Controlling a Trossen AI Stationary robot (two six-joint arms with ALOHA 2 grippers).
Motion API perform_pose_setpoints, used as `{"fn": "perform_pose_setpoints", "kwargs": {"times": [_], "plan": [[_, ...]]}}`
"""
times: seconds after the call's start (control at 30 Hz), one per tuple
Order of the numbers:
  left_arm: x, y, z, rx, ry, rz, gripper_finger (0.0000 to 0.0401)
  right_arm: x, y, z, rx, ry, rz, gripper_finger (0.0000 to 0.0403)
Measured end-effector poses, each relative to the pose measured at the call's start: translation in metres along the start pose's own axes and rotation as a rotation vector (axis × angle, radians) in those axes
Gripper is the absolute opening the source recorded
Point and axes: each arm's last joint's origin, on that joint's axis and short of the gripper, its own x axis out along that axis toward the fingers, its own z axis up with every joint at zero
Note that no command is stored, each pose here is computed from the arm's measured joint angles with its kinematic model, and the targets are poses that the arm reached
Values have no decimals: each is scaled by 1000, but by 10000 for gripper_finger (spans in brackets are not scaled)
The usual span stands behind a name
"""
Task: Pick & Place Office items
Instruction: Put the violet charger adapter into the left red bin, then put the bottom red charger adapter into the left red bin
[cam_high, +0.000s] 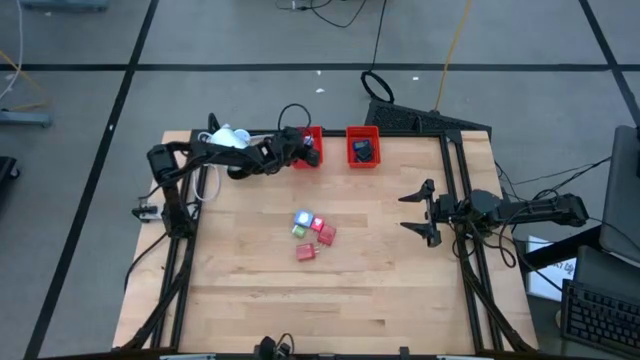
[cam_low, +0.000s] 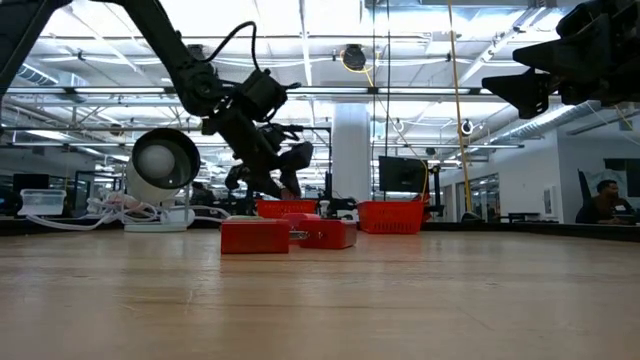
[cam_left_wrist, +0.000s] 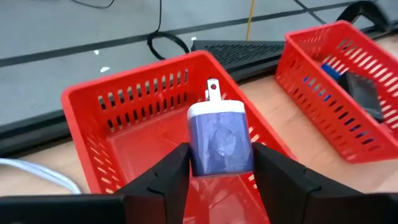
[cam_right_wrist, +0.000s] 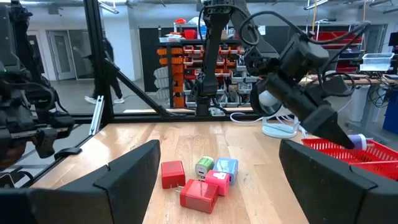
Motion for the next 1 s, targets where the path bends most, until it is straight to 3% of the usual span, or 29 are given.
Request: {"fn": "perform_pose_setpoints", "kwargs": {"times": [0.13,0.5,0.83,1.0], "plan": [[3,1,-3,2,9,5,168,0,0,0,0,0,0,320],[2,-2,-4,8,10,-3,74,0,0,0,0,0,0,320],[1,-3,-4,25,12,-10,30,0,0,0,0,0,0,320],[-2,-9,-1,56,45,-153,17,0,0,0,0,0,0,320]]}}
